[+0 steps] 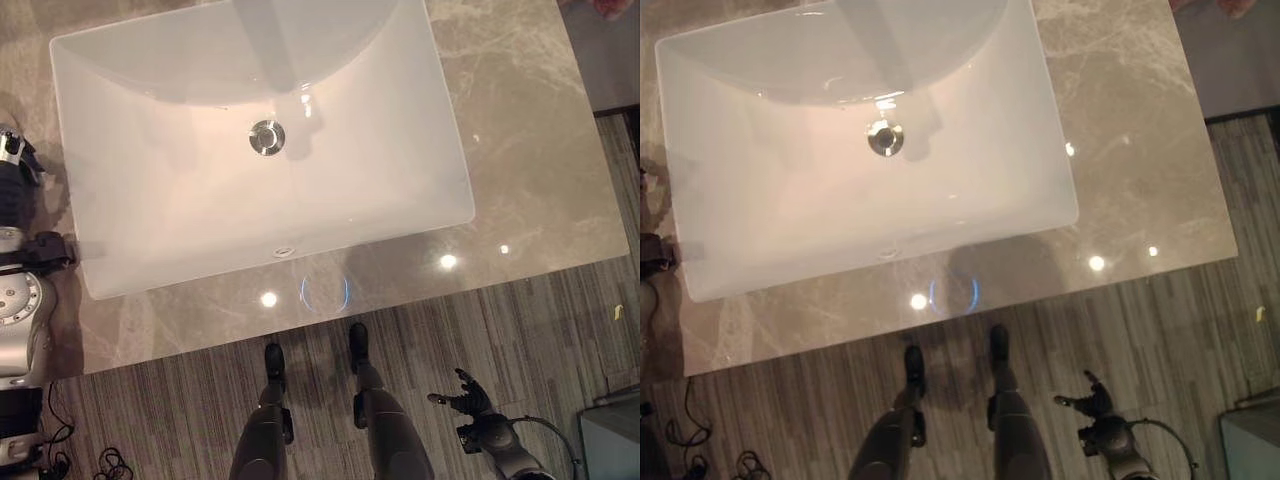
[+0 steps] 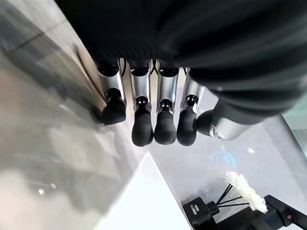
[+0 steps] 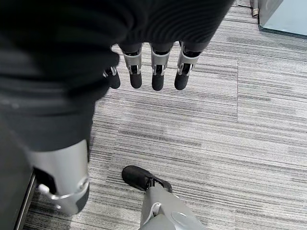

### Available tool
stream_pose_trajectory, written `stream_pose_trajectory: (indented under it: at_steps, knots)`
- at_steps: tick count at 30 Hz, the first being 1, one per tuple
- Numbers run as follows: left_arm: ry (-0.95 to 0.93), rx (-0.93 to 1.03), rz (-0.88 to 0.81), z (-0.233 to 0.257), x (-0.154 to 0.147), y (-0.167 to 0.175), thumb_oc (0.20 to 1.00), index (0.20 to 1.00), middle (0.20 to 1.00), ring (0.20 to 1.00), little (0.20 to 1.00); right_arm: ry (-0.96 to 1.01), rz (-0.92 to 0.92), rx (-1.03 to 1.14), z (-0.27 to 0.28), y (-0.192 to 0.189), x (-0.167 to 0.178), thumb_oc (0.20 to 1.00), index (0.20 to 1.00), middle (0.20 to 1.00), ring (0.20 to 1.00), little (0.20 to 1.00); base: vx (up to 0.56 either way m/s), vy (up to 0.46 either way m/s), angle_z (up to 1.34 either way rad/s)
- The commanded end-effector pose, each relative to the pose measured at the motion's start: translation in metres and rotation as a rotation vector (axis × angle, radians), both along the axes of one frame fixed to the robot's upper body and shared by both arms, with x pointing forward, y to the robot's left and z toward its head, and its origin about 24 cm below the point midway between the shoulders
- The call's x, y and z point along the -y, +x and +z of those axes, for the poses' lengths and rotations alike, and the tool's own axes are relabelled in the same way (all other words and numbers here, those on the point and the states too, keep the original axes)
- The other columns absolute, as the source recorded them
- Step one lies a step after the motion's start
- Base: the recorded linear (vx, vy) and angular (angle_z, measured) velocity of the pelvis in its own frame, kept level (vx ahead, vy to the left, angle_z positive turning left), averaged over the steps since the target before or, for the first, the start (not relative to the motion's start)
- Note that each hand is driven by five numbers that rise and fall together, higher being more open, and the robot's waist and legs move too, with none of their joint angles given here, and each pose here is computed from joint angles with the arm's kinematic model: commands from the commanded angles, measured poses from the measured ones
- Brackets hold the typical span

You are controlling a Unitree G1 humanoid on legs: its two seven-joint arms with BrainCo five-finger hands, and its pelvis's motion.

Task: Put brush and paste in cup on sink, flatten towel.

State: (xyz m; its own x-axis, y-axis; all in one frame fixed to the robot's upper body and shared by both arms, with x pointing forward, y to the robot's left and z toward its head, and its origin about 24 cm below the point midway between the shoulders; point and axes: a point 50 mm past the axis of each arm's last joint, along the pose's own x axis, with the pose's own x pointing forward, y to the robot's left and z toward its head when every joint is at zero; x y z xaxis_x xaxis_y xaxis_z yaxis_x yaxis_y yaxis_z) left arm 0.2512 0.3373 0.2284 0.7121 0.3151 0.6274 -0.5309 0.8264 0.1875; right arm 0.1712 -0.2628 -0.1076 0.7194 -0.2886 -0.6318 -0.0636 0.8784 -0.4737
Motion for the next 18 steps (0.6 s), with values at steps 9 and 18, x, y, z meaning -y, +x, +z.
stream_pose_trajectory:
  at_steps: [9,18]
  knots:
    - [0.009,-0.219,-0.074,-0.053,0.005,-0.027,0.2,0.2,0.2,0.2,0.2,0.005,-0.07,-0.125,-0.017,-0.03,0.007,1.0,1.0,1.0,1.0,1.0,0.02,0.025,0.05]
    - [0.049,-0.23,0.098,-0.048,-0.026,-0.043,0.2,0.2,0.2,0.2,0.2,-0.017,-0.045,-0.127,-0.015,-0.028,0.012,1.0,1.0,1.0,1.0,1.0,-0.03,0.002,0.0]
